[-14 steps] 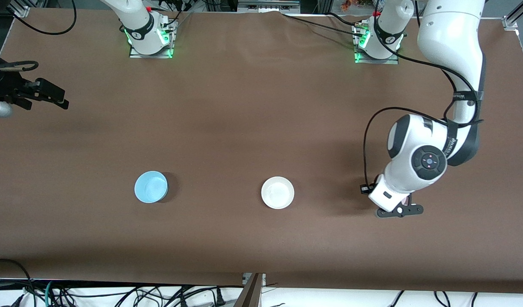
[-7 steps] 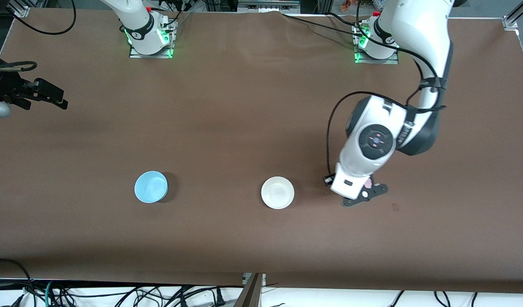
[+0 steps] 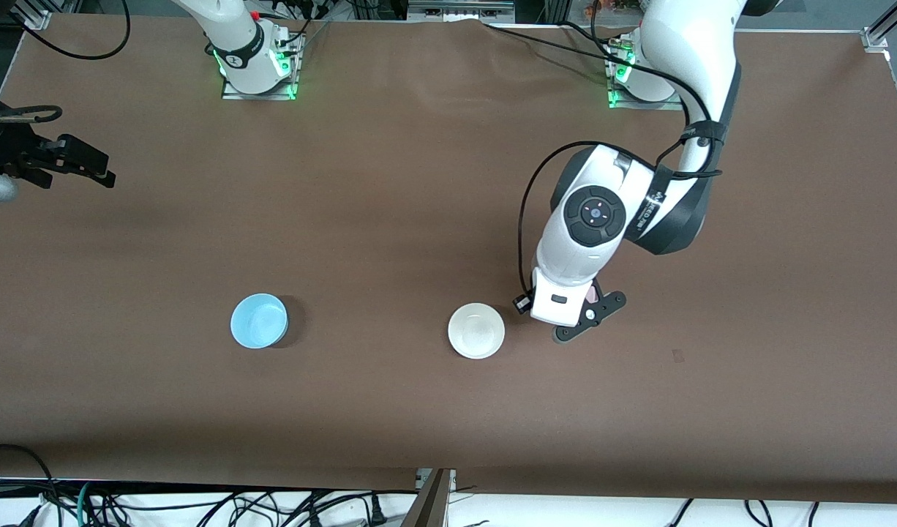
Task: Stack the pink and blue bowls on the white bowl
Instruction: 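Lift the pink bowl and carry it over the white bowl, then lower the pink bowl into the white bowl with the left gripper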
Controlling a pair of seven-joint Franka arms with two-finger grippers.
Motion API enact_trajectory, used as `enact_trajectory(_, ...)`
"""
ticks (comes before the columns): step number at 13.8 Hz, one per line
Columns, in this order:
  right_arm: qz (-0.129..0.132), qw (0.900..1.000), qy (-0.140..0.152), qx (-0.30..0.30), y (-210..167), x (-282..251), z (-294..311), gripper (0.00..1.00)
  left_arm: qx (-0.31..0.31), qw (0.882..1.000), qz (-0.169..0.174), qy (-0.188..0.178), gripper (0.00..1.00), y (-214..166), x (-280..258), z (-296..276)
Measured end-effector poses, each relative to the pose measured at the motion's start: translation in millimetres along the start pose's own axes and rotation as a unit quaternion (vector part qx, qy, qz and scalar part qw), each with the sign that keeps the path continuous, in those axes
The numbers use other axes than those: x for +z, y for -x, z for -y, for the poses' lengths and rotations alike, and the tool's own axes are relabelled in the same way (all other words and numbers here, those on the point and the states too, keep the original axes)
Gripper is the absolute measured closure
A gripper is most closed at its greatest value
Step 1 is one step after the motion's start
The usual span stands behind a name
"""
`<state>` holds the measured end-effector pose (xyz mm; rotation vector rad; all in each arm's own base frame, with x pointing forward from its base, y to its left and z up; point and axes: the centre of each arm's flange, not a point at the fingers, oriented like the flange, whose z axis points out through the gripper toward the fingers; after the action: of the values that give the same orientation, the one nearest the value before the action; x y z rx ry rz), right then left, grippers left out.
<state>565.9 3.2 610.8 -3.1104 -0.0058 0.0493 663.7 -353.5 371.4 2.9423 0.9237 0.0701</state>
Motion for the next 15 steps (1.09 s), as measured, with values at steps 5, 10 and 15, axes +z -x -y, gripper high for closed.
enact_trajectory(5,0.000,1.000,0.000,0.004,0.0,-0.1,-4.4,0.00,-0.091,0.993,-0.026,0.068,0.97,11.8,14.8,-29.2)
enact_trajectory(10,0.000,1.000,0.000,0.004,0.0,0.0,-4.4,0.00,-0.149,0.981,-0.037,0.120,0.97,15.7,26.7,-43.8)
enact_trajectory(15,0.000,1.000,0.000,0.007,0.1,0.2,-7.6,0.00,-0.160,0.979,-0.033,0.124,0.97,29.5,43.2,-54.4)
